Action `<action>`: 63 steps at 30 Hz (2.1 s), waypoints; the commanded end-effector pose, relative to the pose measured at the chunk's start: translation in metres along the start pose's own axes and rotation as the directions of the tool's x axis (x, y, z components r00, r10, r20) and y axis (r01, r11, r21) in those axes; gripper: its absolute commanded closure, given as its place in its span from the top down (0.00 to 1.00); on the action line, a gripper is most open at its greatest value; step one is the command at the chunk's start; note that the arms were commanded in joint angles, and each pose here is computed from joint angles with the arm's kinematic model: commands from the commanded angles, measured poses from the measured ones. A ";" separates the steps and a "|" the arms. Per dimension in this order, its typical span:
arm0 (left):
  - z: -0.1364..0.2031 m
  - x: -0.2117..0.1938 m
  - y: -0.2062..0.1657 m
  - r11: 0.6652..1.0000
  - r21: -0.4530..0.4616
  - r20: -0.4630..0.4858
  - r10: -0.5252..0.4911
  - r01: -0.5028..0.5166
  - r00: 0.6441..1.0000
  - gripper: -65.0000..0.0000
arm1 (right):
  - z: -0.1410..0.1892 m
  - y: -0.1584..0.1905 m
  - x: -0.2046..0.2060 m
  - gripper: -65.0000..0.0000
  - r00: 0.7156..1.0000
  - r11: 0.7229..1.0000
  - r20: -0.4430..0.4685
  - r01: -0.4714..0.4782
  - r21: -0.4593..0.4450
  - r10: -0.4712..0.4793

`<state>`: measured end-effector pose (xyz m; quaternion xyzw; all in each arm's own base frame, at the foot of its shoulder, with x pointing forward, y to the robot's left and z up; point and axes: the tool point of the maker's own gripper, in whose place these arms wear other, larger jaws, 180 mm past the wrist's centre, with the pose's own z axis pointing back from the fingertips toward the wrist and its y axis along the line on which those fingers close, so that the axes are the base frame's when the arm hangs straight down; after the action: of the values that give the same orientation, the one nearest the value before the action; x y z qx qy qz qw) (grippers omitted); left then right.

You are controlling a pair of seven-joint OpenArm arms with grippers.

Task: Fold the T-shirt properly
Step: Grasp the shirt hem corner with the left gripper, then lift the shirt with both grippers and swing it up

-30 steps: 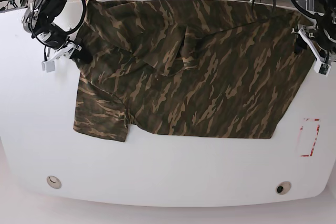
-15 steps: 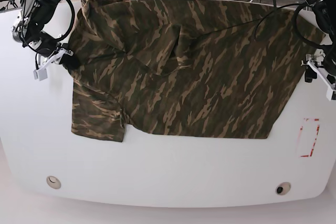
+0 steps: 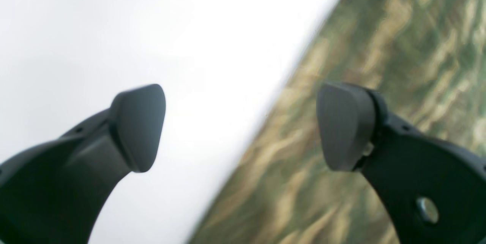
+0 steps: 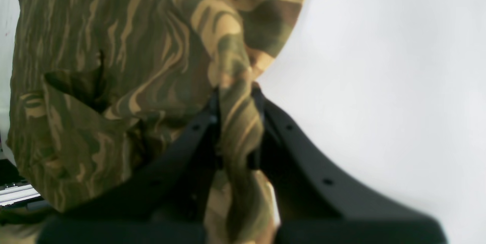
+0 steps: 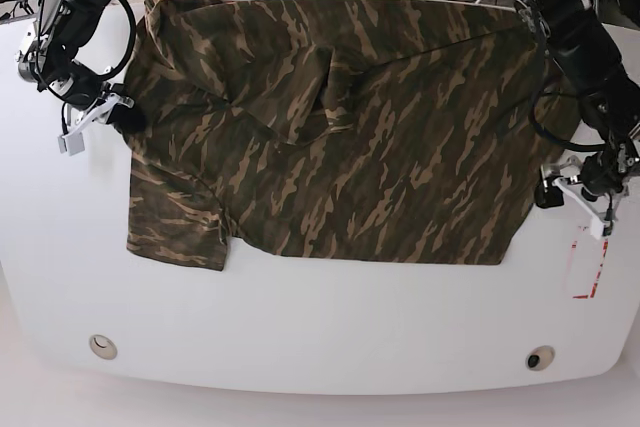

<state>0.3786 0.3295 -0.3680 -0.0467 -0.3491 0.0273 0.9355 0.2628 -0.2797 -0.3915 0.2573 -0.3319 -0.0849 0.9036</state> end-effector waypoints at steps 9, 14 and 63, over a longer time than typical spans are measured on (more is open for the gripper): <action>-0.039 0.032 -0.043 0.988 -0.147 0.084 0.064 -0.051 0.994 0.91 | 0.002 0.006 0.015 0.00 0.999 1.000 0.050 -0.018 0.013 0.018; -0.051 0.040 -0.052 0.977 -0.190 0.097 0.117 -0.097 0.988 0.91 | 0.001 0.007 0.014 0.00 0.999 1.000 0.050 -0.015 0.016 0.015; -0.042 0.089 -0.105 0.956 -0.164 0.277 -0.192 0.244 0.941 0.00 | -0.008 0.040 0.099 0.00 0.971 0.974 0.106 -0.222 0.049 0.216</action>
<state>0.4544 0.2234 -0.3703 -0.1049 -0.4241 -0.1020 0.8937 0.3254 -0.2616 -0.3483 0.2537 -0.3660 0.0061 0.8953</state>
